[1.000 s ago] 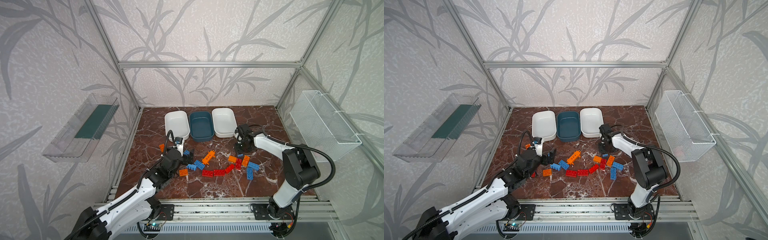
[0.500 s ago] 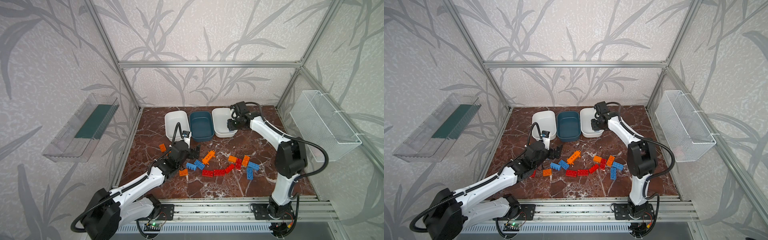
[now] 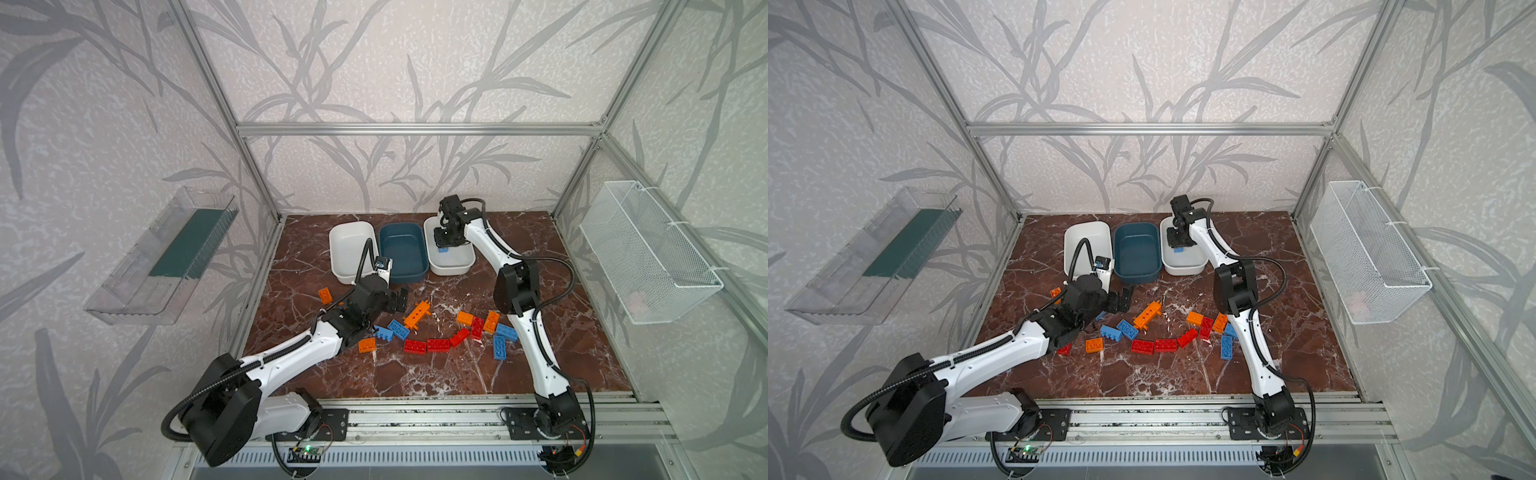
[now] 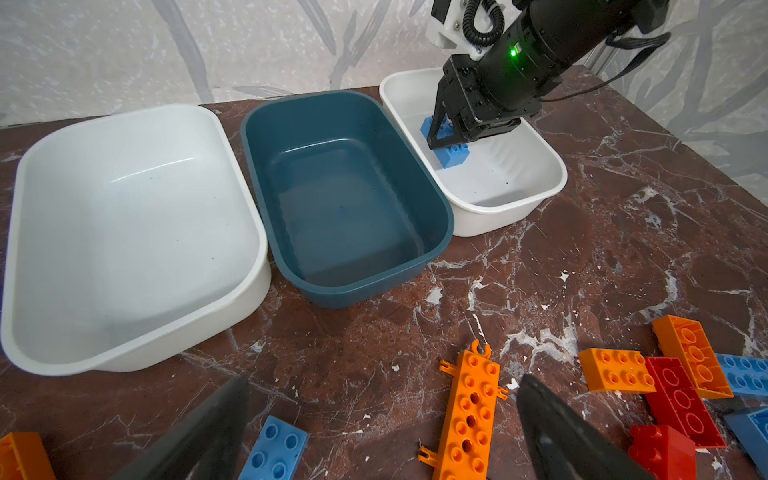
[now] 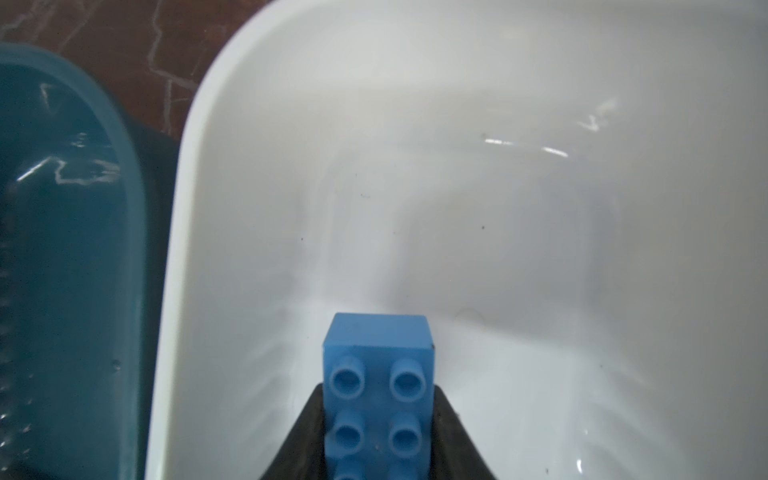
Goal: Sort the legos into containers by color
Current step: 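Carry the blue brick with the right gripper into the farthest white tub and release, then grasp another blue brick with the right gripper while the left gripper hovers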
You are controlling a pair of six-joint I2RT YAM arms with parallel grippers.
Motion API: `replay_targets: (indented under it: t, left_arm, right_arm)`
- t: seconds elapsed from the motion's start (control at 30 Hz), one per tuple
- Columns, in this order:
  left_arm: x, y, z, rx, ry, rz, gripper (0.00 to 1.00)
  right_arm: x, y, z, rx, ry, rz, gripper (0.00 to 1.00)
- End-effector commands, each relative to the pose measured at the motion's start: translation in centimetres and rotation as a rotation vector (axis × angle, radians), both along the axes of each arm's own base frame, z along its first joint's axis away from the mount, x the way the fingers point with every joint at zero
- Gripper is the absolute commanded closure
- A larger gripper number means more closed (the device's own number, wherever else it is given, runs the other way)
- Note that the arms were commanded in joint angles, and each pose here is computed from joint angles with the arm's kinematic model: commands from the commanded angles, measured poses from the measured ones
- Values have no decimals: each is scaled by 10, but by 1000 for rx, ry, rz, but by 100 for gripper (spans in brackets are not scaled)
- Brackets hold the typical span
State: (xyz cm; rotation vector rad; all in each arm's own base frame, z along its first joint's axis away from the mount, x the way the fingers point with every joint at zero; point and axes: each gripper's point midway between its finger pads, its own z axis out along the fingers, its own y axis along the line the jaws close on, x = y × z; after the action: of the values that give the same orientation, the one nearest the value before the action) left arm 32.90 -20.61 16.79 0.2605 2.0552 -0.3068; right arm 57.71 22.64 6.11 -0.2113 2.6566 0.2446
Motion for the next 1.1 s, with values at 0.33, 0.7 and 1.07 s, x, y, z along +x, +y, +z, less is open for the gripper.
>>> replay_targets:
  t: [0.33, 0.7, 1.07]
  left_arm:
    - [-18, 9, 25, -60, -30, 64, 1]
    - [-87, -51, 16, -24, -45, -139, 1]
    - [-131, -93, 3, 38, -69, -242, 1]
  right_arm:
    - [-59, -20, 71, -67, 5, -12, 45]
    - [-229, -94, 52, -88, 47, -117, 44]
    - [-313, -167, 25, -181, 19, -356, 25]
